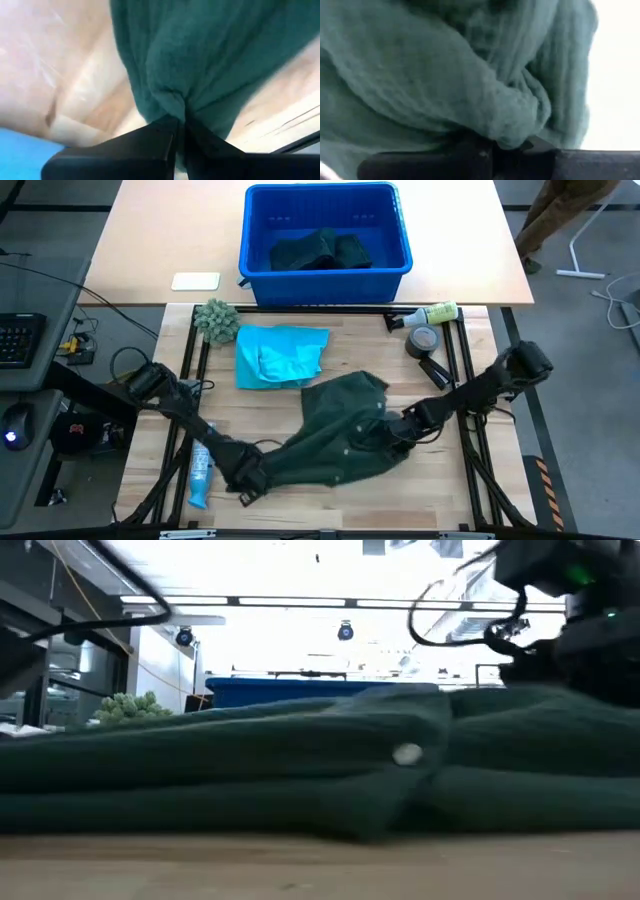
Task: Fold laundry
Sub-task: Fold the green polo shirt from the blue laundry bin
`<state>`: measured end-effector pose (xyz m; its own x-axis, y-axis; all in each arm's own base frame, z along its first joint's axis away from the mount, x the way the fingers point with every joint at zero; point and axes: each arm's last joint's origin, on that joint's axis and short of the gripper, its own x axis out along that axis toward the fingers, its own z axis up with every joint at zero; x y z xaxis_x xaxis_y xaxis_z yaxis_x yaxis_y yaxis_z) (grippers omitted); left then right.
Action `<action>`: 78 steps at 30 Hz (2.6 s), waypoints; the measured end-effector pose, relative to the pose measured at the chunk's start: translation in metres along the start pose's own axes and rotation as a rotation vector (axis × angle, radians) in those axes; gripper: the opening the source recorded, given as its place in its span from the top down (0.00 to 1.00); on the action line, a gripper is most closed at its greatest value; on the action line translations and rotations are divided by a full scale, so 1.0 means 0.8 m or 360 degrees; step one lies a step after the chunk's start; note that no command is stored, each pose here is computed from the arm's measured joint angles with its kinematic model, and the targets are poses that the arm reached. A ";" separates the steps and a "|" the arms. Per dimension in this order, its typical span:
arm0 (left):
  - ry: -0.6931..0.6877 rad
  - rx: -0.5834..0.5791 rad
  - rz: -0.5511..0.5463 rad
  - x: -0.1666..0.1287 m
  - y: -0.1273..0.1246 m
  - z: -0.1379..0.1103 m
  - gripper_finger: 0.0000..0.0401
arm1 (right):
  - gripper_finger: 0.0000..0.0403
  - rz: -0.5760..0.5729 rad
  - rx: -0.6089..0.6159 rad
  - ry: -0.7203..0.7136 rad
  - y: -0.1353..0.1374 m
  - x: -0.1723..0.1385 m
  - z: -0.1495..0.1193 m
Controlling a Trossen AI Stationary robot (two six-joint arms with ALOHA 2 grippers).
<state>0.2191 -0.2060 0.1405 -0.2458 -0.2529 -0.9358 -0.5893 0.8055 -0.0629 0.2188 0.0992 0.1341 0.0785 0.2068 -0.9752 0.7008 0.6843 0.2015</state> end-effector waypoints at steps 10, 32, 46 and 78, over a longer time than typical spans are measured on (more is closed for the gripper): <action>0.0444 0.0306 -0.0401 -0.017 -0.020 -0.027 1.00 | 1.00 0.0308 0.0121 0.0027 -0.020 -0.079 -0.025; -0.0383 0.0219 -0.0499 -0.114 0.048 0.083 0.99 | 1.00 0.0606 0.0348 -0.0544 -0.052 -0.145 -0.022; -0.0111 0.0250 -0.0675 -0.107 0.027 0.056 0.56 | 1.00 0.0579 0.0193 -0.0557 -0.052 -0.145 -0.022; -0.0937 -0.0396 0.0015 -0.121 0.139 0.180 0.99 | 1.00 0.0824 0.0416 -0.0795 0.000 -0.123 0.011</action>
<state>0.2883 -0.0148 0.1741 0.1701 0.1475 -0.9743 -0.7678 0.6396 -0.0372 0.2176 0.0728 0.2290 0.7102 0.0727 -0.7003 0.6274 0.3858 0.6764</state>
